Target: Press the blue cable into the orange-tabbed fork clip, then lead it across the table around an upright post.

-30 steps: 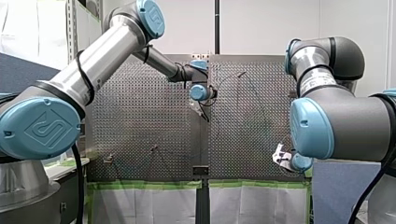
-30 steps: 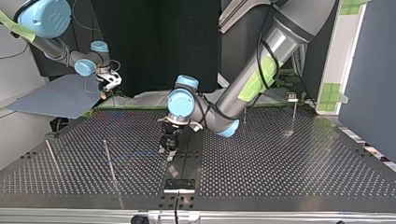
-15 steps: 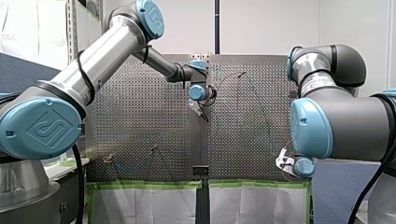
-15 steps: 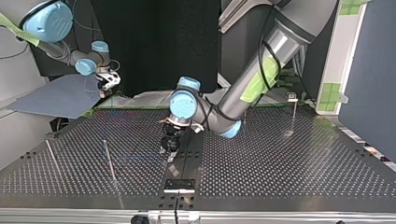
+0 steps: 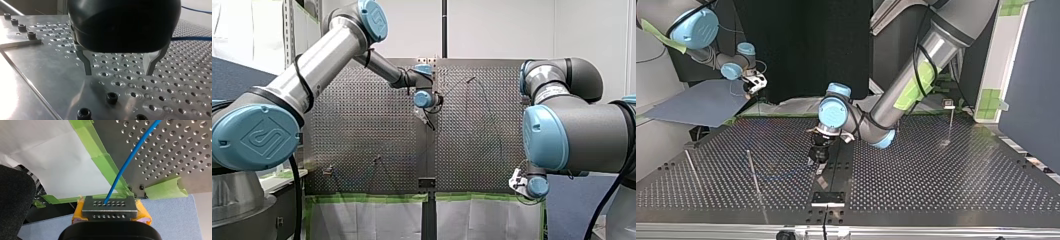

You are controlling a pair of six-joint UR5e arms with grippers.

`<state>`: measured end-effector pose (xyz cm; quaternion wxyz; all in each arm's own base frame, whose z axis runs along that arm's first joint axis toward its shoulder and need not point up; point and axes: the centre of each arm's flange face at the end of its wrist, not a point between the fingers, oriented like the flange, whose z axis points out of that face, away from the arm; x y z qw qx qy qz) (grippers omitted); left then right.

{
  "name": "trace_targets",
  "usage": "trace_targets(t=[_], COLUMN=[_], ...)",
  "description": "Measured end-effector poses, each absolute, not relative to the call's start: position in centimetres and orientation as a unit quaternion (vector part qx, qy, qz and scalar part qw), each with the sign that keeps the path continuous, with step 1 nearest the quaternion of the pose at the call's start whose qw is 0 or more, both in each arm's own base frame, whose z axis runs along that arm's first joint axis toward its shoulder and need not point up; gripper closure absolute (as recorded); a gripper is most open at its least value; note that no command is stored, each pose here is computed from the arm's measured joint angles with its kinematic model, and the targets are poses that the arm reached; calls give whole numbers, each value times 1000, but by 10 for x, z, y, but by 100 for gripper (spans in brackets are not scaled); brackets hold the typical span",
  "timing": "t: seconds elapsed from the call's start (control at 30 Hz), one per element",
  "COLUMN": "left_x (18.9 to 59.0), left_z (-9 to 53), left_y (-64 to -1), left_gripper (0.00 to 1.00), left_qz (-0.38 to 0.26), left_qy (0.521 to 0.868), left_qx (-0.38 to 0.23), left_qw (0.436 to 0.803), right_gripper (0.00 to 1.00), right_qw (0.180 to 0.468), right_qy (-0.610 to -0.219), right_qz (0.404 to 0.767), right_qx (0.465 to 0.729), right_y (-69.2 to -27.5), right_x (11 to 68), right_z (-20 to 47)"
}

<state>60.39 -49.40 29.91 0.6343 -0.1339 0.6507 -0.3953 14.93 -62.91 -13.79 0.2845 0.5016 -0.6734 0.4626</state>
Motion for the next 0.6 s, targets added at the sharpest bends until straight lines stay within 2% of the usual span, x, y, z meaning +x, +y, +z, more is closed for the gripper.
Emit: trace_targets(t=[0.6], left_x=[602], left_z=[297], left_y=[-494], left_gripper=[1], left_qz=[-395], left_qy=[656], left_qx=[-137], left_qw=[628], right_gripper=[100], right_qw=[283], right_qy=[-683], right_qz=[449], right_qx=[501], right_y=[-625], right_x=[146], right_z=[-175])
